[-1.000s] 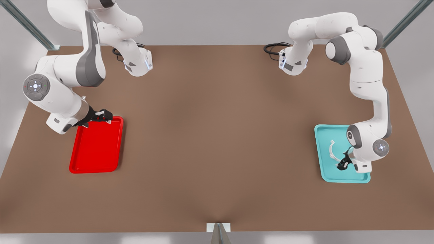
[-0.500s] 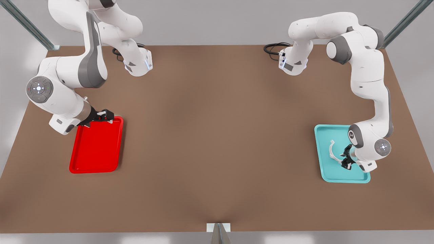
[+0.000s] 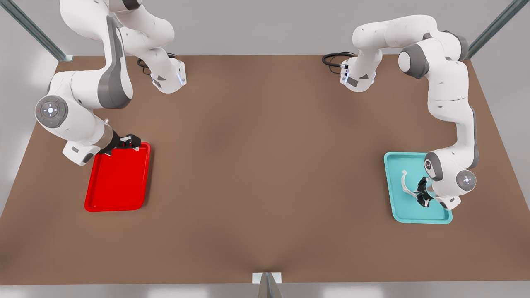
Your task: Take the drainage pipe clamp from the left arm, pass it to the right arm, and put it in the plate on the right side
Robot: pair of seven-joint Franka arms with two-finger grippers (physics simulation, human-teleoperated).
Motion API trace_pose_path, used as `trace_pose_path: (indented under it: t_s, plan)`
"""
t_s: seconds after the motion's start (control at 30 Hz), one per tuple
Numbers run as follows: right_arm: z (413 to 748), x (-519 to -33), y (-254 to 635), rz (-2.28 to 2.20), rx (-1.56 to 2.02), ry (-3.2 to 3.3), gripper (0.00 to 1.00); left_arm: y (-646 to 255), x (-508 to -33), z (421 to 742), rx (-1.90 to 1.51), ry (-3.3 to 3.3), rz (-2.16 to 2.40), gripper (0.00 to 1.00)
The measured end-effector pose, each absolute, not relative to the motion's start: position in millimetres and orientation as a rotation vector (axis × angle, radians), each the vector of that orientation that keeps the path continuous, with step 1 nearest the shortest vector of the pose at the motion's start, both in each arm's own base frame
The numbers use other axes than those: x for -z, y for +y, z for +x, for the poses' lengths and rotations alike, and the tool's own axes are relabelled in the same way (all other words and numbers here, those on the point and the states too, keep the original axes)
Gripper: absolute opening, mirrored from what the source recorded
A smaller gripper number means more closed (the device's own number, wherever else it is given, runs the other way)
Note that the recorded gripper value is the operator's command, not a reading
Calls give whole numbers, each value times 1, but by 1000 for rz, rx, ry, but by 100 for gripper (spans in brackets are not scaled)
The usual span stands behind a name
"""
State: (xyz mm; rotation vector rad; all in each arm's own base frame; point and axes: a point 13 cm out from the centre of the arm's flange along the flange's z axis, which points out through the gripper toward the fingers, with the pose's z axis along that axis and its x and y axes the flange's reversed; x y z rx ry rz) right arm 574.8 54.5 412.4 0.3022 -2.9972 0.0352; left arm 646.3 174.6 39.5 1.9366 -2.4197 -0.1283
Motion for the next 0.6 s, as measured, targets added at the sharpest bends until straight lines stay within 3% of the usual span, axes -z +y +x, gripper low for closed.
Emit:
trace_pose_path:
  t_s: [0.13,0.2,0.47,0.6]
  plan:
    - [575,-411,54,302,-36,-2996,100,174,-39,646,129,-2401,1961,32]
    - [575,-411,54,302,-36,-2995,100,174,-39,646,130,-2391,1974,22]
    - [575,-411,55,304,-35,-2994,100,173,-45,649,130,-2362,2022,21]
    - [575,-411,55,304,-36,-2994,100,163,-91,667,79,-2403,2050,21]
